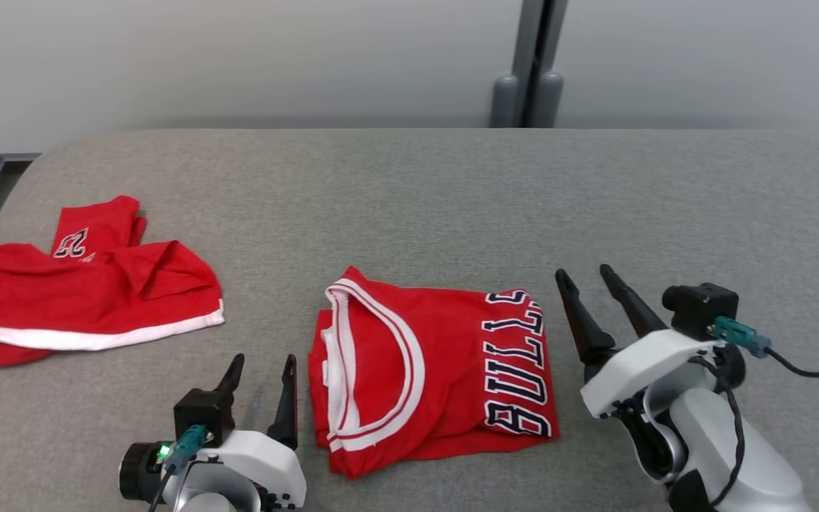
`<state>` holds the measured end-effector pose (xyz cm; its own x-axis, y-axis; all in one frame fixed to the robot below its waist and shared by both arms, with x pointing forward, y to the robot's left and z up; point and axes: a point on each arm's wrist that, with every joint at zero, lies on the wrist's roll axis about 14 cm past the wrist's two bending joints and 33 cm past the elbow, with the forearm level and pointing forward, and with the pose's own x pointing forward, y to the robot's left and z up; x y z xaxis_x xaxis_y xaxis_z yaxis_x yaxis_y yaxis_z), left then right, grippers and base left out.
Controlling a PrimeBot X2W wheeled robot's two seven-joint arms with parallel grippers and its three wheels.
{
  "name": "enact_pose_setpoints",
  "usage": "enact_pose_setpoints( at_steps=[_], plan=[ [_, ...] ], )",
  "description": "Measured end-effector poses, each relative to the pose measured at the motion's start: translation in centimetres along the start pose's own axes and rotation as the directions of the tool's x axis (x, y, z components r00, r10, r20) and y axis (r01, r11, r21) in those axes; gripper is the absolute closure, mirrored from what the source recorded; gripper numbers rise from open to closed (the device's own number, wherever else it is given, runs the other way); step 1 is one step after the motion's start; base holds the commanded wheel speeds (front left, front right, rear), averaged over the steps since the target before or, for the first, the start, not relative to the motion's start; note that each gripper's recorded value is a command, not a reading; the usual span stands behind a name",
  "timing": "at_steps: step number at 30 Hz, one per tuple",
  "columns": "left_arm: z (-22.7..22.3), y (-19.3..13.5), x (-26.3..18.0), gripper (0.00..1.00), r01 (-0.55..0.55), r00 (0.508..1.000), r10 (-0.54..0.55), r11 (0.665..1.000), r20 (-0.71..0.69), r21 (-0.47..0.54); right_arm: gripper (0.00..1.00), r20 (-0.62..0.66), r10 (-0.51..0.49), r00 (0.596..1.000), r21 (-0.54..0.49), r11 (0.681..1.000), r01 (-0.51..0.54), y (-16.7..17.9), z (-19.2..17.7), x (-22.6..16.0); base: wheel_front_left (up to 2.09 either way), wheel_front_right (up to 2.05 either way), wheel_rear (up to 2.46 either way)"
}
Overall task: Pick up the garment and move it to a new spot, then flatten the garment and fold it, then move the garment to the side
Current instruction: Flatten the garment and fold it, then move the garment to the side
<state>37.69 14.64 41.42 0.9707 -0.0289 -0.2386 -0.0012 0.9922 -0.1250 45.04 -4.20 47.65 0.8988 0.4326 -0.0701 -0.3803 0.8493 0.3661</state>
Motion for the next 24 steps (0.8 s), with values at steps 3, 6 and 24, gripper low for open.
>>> enact_pose_setpoints(
  at_steps=[3, 6, 24],
  plan=[
    [0.4, -0.1, 0.5, 0.00, -0.001, 1.000, 0.001, 1.000, 0.012, -0.001, 0.00, 0.026, -0.056, 0.998, -0.049, 0.997, 0.057, -2.0, 0.6, -1.3, 0.00, 0.00, 0.00],
    [0.6, 0.0, 0.7, 0.00, -0.009, 1.000, 0.009, 1.000, 0.017, 0.000, 0.00, 0.038, -0.111, 0.993, -0.070, 0.991, 0.113, -3.7, 0.5, -2.8, 0.00, 0.00, 0.00],
    [-0.3, 2.8, -2.2, 0.00, -0.076, 0.997, 0.076, 0.997, 0.019, 0.010, 0.00, 0.068, -0.228, 0.971, -0.148, 0.960, 0.235, -5.6, 0.0, -8.8, 0.00, 0.00, 0.00]
  ],
)
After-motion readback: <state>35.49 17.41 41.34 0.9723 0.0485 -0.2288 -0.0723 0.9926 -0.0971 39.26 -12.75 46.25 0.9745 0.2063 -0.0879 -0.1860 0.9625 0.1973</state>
